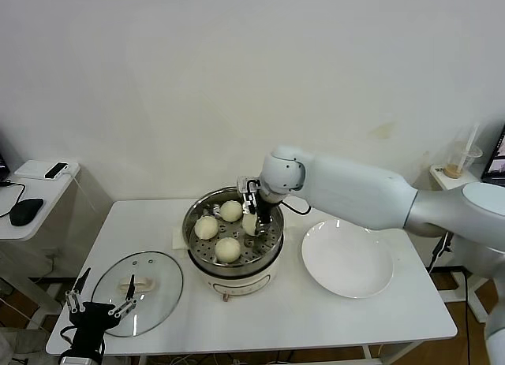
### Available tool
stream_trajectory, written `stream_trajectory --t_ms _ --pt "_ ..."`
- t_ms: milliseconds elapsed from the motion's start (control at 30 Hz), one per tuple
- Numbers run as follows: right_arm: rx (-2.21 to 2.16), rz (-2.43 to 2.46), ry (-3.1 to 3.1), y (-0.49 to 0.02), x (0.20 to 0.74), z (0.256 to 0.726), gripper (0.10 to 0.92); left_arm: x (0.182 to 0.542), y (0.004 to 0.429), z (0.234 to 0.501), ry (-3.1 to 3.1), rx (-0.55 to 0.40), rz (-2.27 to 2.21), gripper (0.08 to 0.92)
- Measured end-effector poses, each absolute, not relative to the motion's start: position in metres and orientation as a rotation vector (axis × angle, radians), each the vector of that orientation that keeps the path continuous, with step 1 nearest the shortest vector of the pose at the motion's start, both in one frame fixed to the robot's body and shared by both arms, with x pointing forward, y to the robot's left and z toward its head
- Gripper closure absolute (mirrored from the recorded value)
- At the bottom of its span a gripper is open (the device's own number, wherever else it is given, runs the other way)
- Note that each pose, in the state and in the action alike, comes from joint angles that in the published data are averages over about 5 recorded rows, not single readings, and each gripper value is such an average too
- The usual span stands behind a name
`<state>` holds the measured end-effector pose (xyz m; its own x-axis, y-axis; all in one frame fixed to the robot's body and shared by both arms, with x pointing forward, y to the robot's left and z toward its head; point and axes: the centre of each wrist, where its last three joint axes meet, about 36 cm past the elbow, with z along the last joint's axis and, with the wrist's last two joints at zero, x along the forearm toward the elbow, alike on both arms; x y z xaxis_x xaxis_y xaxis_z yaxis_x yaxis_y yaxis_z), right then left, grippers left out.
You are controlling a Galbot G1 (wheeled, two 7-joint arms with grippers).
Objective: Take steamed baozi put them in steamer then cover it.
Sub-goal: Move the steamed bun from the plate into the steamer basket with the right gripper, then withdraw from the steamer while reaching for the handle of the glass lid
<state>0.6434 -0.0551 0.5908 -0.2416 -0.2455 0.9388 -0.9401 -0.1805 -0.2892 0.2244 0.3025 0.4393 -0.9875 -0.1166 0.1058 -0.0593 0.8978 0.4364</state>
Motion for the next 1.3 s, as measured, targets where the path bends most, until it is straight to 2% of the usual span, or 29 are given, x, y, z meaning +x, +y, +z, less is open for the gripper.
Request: stream_trajectory --t_ms 100,267,367,833,1033,1300 --pt "1.4 1.466 -1.475 -0.056 0.644 0.589 0.356 0.224 0.302 0.439 -2.934 0.137 -0.668 0.177" --pt "1.4 1.467 -1.482 -0.058 0.643 0.592 0.234 0.224 0.302 0.439 -2.933 0.138 -0.667 0.177" --pt "1.402 1.467 -1.497 -0.06 0.643 0.599 0.205 0.224 0.302 0.439 -2.934 0.137 -0.666 0.177" --pt "1.448 1.39 -1.76 -0.104 0.62 0.636 0.2 0.227 0.299 0.44 -2.951 0.128 -0.659 0.177" --pt "1.478 1.3 -2.049 -0.138 0.591 0.622 0.2 0.229 0.296 0.44 -2.961 0.116 -0.653 0.177" --pt "1.418 1.088 -2.521 -0.188 0.546 0.581 0.2 0.233 0.293 0.436 -2.971 0.099 -0.643 0.177"
